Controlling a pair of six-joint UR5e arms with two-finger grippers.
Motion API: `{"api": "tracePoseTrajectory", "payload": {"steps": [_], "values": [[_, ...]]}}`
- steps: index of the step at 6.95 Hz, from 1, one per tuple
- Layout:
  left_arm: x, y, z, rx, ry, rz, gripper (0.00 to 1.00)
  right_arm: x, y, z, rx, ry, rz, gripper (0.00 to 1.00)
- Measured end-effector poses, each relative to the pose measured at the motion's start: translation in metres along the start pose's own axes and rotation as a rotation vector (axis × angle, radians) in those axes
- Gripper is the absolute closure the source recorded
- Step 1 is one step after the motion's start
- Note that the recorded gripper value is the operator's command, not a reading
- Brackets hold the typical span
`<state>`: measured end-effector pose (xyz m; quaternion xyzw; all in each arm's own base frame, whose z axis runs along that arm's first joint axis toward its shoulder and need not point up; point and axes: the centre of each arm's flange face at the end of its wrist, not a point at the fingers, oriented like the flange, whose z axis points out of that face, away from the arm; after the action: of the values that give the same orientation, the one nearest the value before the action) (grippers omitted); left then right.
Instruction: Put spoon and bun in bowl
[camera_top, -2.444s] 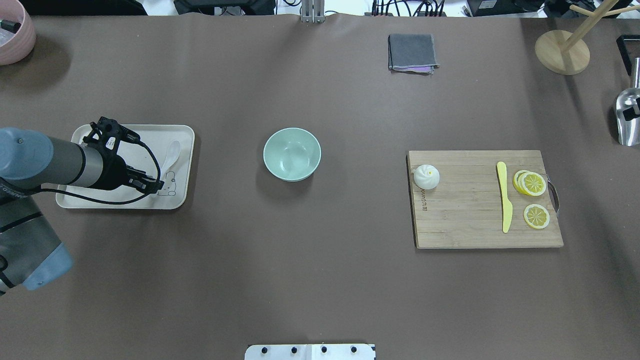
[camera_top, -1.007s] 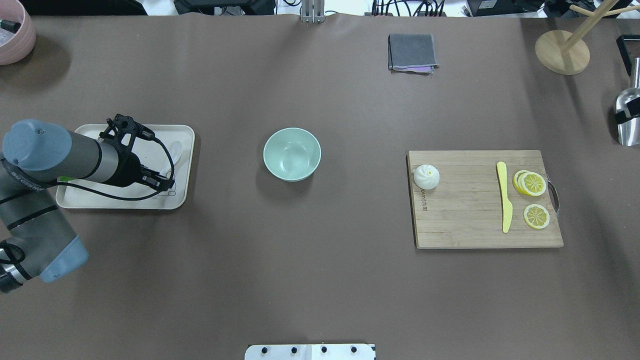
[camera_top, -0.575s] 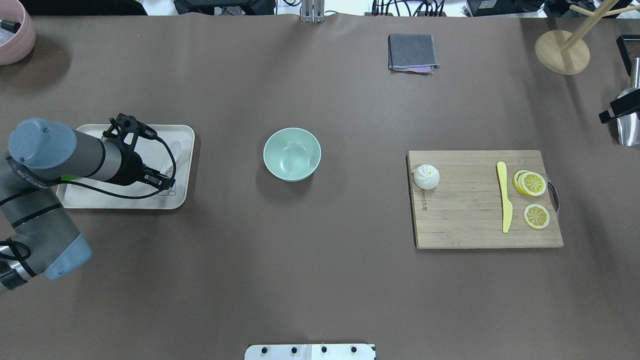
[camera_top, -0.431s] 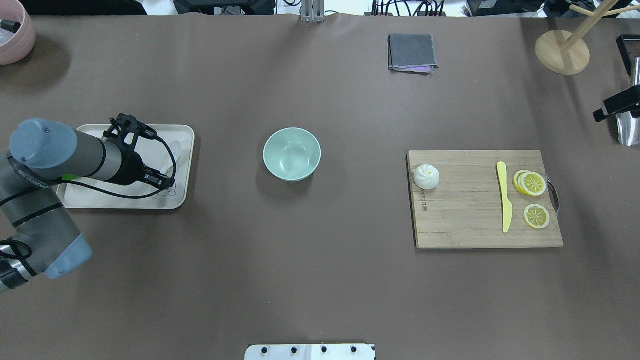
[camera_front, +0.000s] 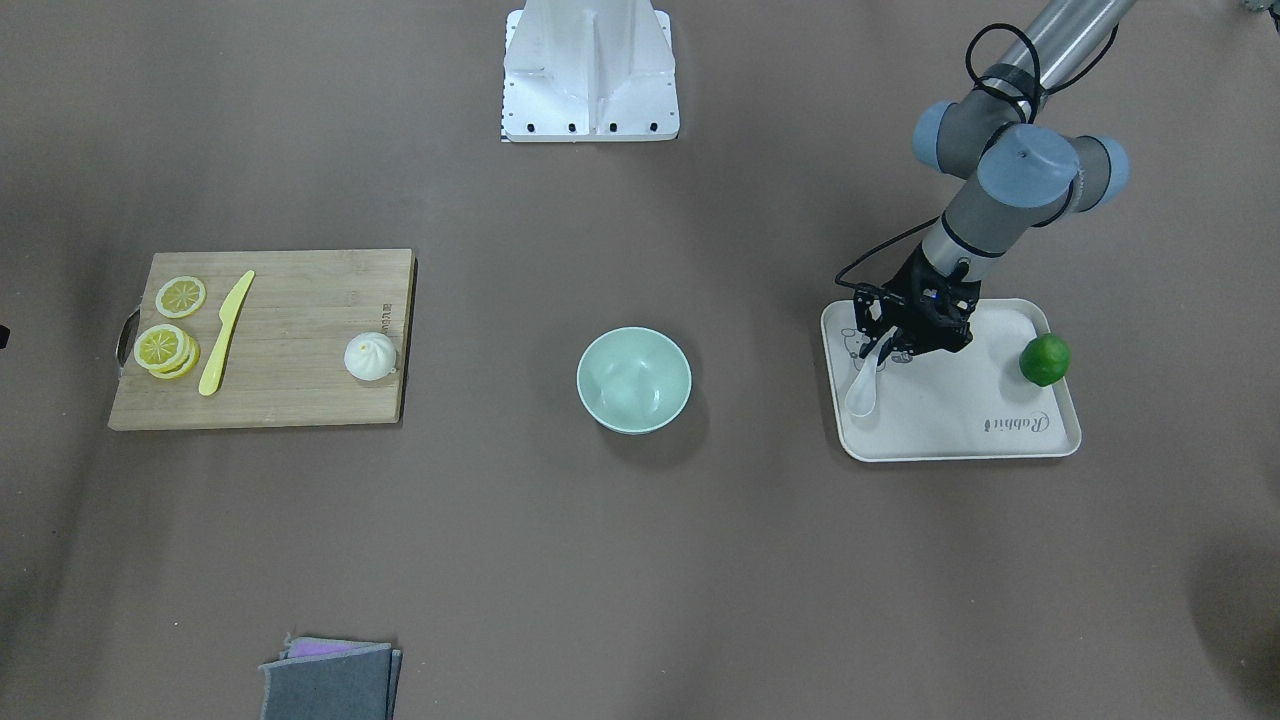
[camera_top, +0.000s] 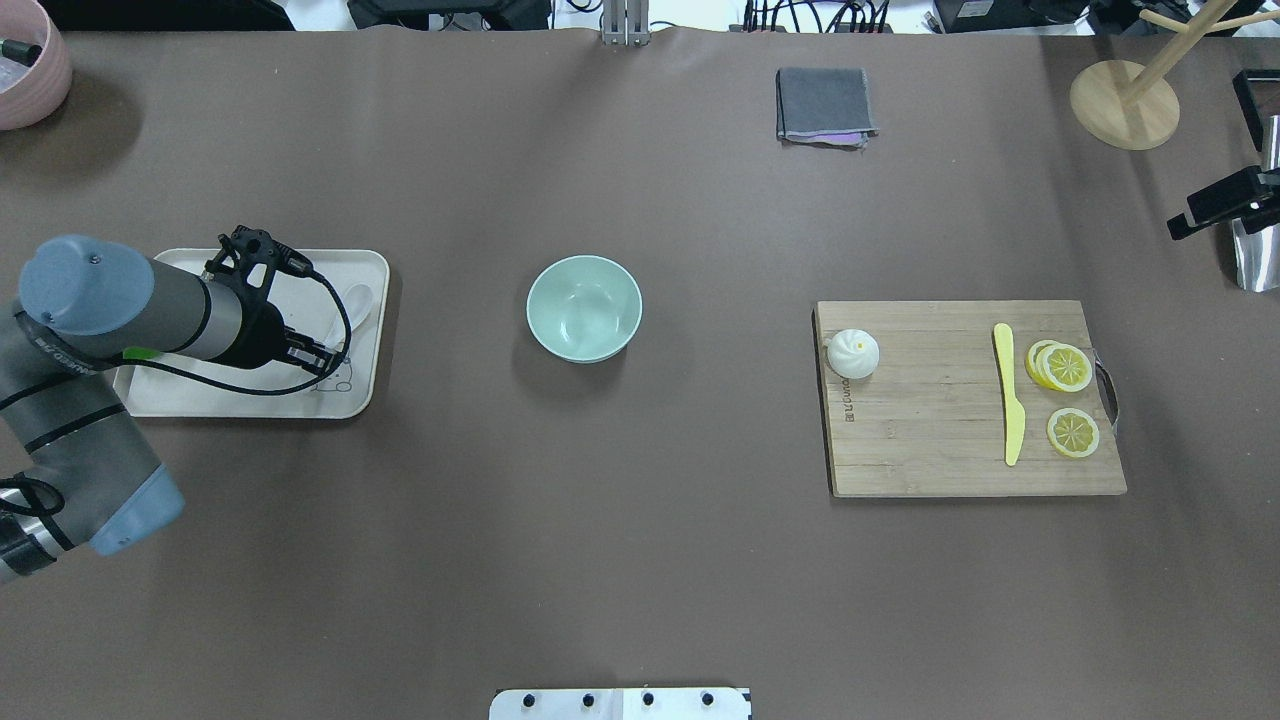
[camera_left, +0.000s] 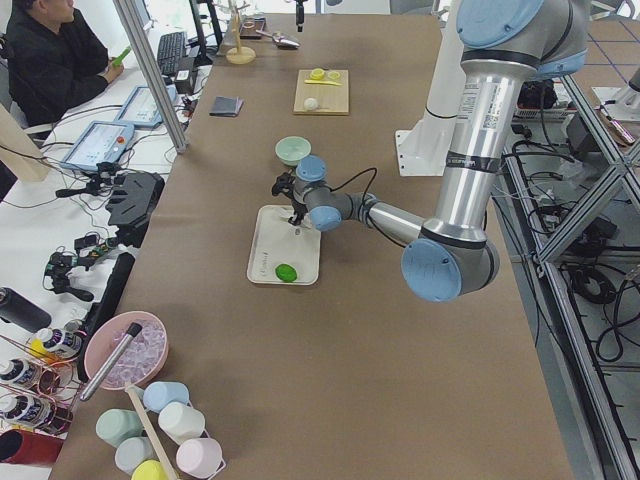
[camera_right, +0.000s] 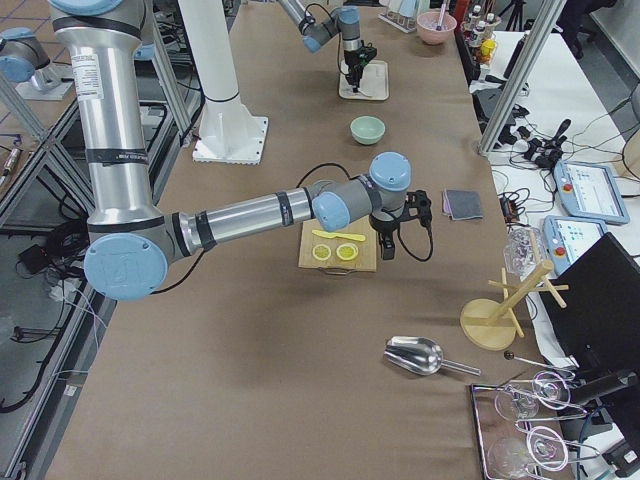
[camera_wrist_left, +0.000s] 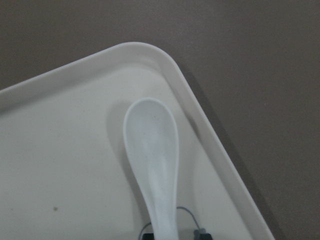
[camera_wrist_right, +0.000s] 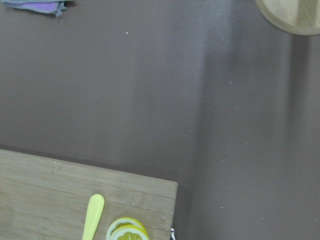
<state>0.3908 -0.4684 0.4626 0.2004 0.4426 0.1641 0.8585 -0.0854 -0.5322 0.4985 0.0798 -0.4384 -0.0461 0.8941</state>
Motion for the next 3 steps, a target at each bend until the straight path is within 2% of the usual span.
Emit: {"api": "tracePoseTrajectory", "payload": {"steps": [3], "values": [[-0.003,-0.022,-0.032,0.064,0.011,-0.008,1.0,-0.01,0.0,0.003,-0.002,-0.006,-0.002,0.0]]}}
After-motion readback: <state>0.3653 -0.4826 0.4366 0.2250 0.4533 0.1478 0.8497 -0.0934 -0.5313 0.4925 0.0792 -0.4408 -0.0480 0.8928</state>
